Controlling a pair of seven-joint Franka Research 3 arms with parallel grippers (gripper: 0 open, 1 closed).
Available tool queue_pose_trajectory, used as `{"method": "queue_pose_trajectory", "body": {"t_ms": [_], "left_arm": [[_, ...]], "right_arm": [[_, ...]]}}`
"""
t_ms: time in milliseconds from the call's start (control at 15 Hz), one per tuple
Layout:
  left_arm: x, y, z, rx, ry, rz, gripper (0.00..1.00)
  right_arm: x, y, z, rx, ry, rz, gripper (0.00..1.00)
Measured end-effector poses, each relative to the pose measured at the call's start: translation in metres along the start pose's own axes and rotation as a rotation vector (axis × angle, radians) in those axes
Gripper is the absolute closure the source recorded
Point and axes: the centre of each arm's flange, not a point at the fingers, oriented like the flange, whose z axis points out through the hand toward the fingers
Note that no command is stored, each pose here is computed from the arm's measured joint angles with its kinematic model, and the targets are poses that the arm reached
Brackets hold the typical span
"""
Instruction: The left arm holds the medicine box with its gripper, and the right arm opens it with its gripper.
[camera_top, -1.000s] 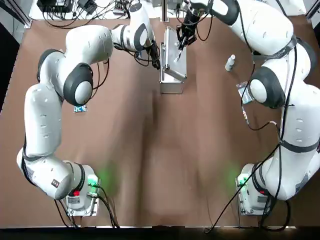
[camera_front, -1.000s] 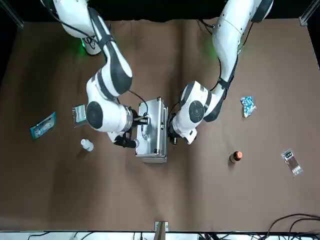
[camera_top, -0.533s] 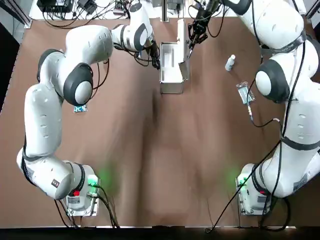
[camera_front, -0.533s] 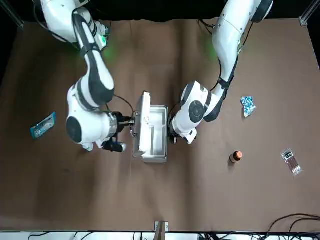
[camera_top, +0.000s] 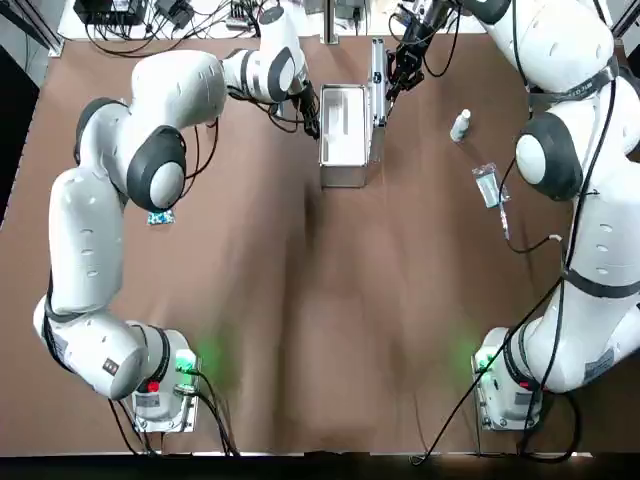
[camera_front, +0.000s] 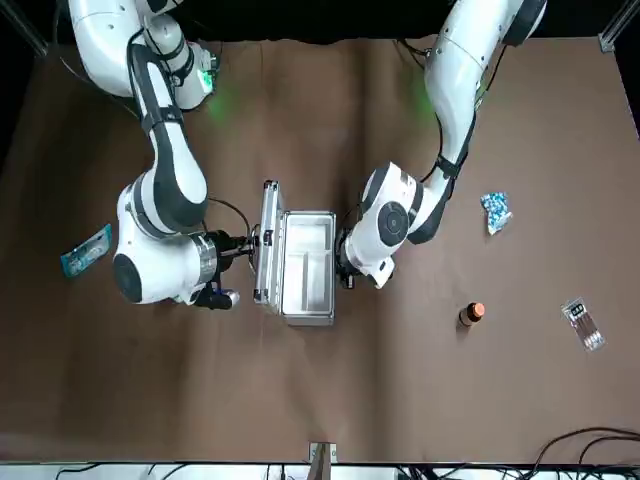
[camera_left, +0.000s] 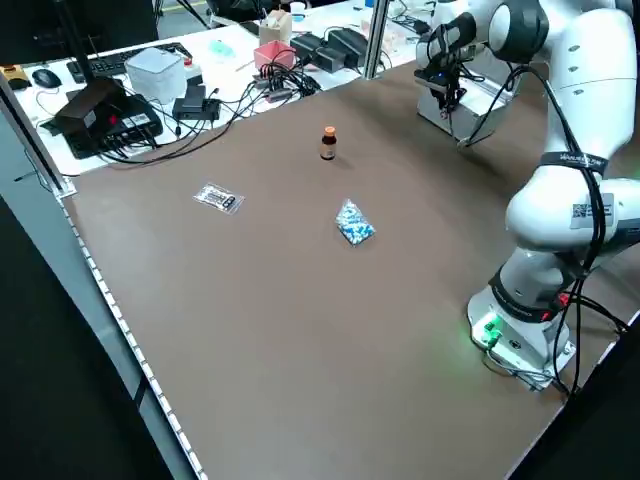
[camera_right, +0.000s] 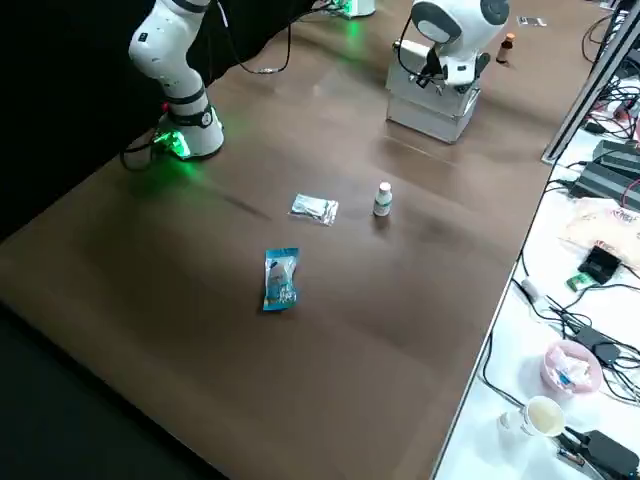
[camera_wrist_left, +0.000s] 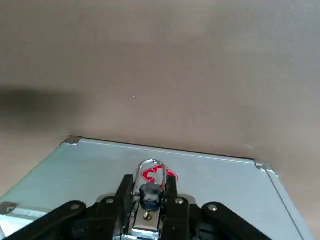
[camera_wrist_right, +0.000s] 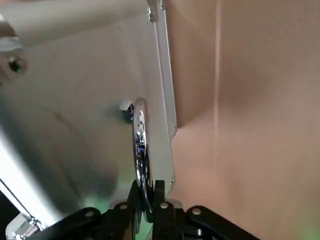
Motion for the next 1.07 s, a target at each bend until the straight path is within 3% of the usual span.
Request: {"method": "queue_pose_trajectory", "body": {"t_ms": [867, 1067], "left_arm": [[0.0, 0.0, 0.0, 0.0, 0.0, 0.0, 0.7], [-0.001, -0.002, 0.001, 0.009, 0.003, 0.003, 0.48]], "right_arm": [[0.015, 0.034, -0.008, 0.028, 0.015, 0.018, 0.78], [0.02, 0.045, -0.012, 0.034, 0.021, 0.005, 0.75]]}}
